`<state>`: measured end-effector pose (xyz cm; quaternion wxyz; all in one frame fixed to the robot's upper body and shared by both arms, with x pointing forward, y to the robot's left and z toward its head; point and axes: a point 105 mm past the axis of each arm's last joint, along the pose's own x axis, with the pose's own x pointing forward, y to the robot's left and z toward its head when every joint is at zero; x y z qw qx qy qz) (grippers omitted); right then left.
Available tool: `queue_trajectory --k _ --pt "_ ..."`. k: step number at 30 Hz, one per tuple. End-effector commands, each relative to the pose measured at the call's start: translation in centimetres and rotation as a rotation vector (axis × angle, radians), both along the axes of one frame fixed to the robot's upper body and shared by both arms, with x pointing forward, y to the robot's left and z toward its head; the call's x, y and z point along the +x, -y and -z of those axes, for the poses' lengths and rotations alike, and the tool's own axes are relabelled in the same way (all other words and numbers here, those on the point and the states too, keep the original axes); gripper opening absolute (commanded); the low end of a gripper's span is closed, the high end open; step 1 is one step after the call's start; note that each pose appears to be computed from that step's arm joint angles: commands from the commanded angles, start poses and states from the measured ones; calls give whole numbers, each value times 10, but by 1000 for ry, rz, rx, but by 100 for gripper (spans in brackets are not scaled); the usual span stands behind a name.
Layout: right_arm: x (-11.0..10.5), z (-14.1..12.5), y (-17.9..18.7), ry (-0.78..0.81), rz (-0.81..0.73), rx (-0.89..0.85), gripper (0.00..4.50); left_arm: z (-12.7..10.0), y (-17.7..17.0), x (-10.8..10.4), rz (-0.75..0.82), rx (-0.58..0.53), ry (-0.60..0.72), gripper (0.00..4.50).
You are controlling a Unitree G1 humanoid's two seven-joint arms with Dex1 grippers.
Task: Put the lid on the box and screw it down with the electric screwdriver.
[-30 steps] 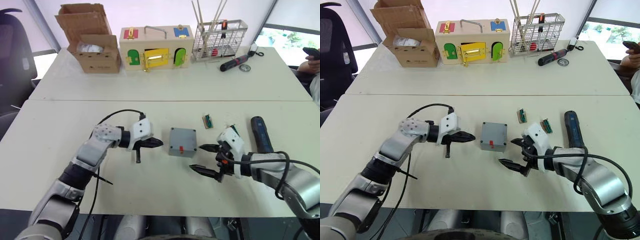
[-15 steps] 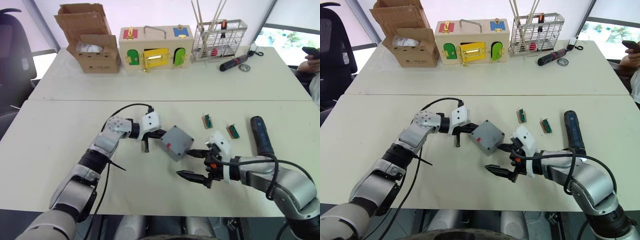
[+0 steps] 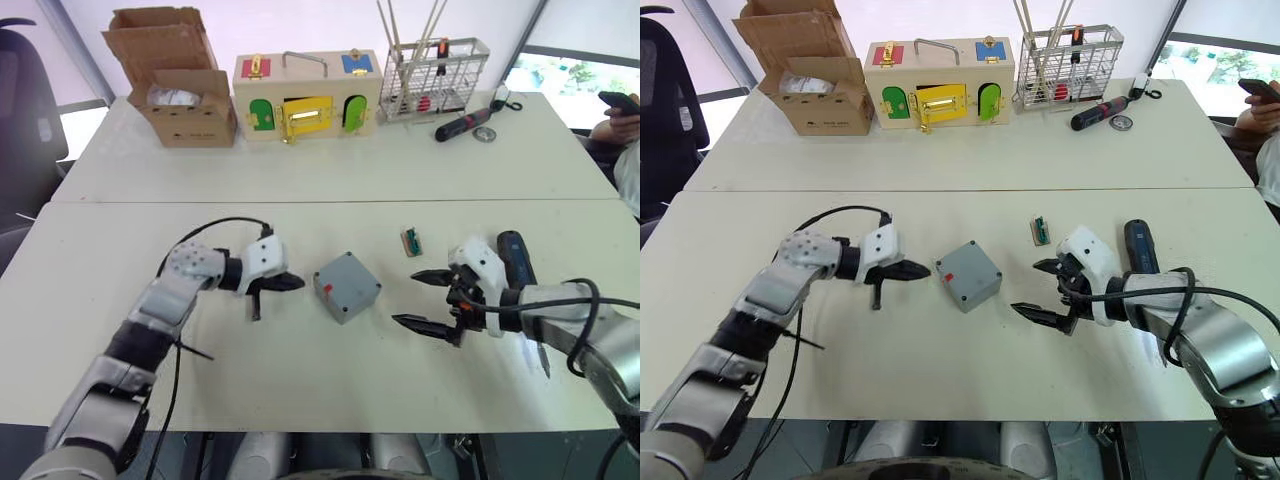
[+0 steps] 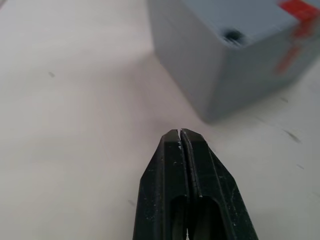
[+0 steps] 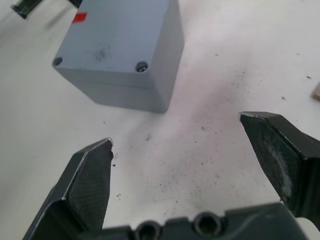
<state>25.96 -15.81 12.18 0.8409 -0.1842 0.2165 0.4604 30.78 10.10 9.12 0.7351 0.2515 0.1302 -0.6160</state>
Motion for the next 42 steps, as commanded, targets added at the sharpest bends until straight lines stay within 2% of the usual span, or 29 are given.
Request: queue_trajectory --k 1,7,12,16,26,29,33,35,39,42 --pt "3 -2 -13 32 -76 17 446 -13 14 -8 29 -48 16 0" --pt "3 0 -31 14 -137 71 446 -13 32 -5 16 -93 7 0" --pt "-12 4 -39 -45 -173 101 446 -14 41 6 3 -116 37 0" --pt "-18 6 -40 -52 -150 112 446 -14 42 9 14 -120 43 0" --pt "-14 -3 -25 -8 -47 107 446 -15 36 13 14 -115 52 0" --pt "-6 -29 3 61 116 151 446 -27 24 12 0 -120 61 0" --pt "2 -61 35 193 341 284 446 -69 19 4 14 -226 73 0" --pt "8 -68 50 260 470 348 446 -89 24 -3 36 -277 79 0" --pt "20 -52 73 325 648 266 446 -111 38 -24 128 -315 65 0" --pt "29 -38 83 350 709 195 381 -111 44 -33 182 -298 56 0"
